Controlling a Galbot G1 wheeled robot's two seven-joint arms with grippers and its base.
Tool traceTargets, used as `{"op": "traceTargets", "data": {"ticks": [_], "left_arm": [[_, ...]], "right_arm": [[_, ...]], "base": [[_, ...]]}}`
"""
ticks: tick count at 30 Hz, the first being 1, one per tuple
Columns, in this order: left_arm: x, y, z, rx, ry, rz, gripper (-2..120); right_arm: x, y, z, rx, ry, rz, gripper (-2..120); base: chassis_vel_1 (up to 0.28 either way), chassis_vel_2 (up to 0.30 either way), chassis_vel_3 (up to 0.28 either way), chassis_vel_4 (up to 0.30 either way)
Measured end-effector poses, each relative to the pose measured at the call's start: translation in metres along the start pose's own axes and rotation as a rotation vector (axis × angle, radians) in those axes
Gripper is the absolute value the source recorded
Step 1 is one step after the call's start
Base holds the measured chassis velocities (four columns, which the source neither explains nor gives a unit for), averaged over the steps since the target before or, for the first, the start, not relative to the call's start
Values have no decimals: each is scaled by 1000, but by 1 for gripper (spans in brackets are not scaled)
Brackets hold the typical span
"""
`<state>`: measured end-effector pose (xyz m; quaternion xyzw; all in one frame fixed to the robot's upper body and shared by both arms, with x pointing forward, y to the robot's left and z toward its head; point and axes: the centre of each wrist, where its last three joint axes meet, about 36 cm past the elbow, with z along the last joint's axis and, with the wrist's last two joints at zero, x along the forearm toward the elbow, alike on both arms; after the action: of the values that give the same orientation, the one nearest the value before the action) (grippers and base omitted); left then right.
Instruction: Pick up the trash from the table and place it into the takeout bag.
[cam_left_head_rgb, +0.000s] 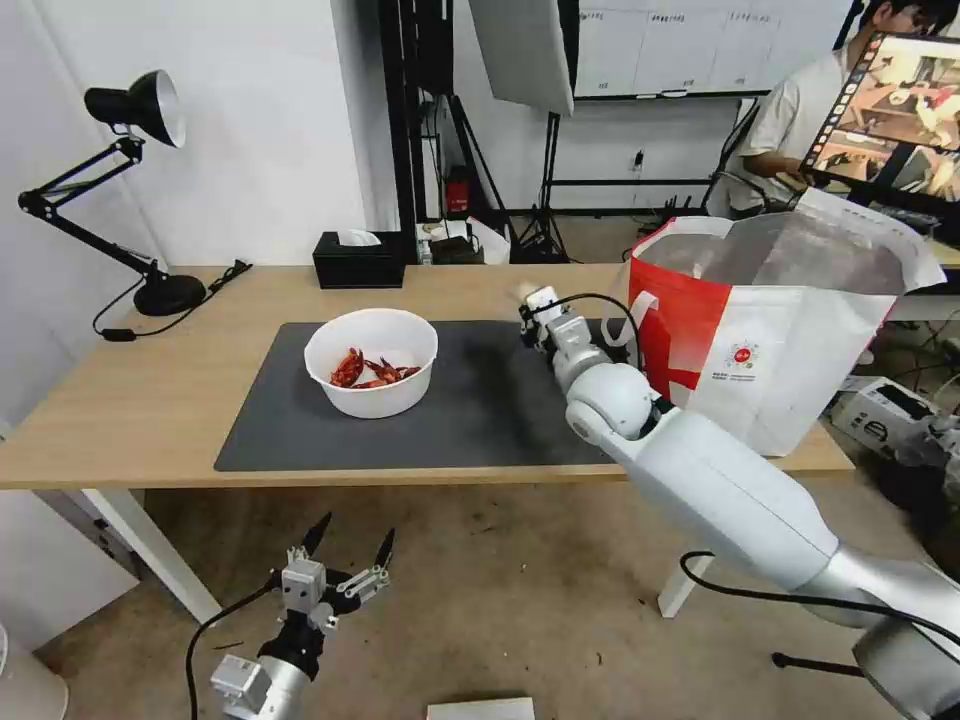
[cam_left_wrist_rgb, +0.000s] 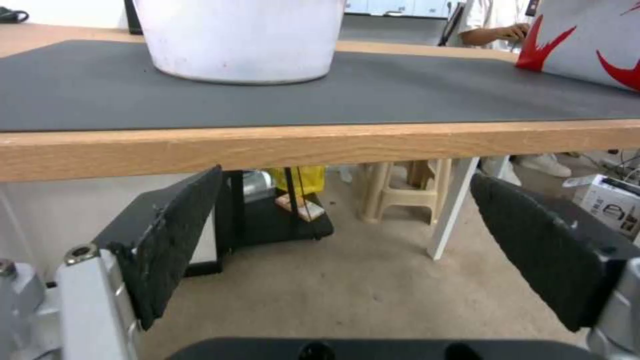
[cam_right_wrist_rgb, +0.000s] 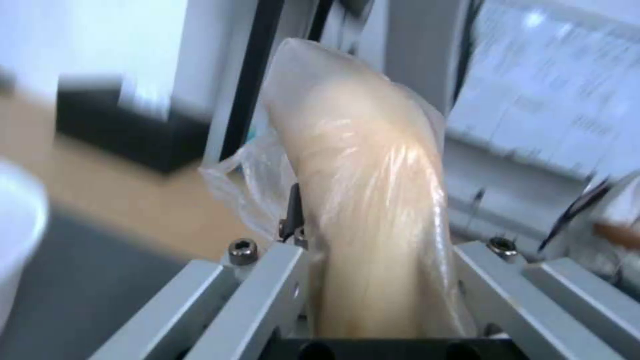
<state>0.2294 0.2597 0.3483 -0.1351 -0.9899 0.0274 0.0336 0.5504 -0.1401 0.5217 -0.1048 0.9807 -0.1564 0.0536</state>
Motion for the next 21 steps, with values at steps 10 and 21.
{"op": "traceTargets", "data": {"ticks": [10,21], "left_arm": [[3,-6,0,-3,-1,1,100],[-1,-19,-6,7,-12,24,100]], "right_arm": [[20,-40,-14,55,-313,310,8],[44,-99,-15,117,-208,469,7]], "base": [[0,0,0,0],[0,0,0,0]]}}
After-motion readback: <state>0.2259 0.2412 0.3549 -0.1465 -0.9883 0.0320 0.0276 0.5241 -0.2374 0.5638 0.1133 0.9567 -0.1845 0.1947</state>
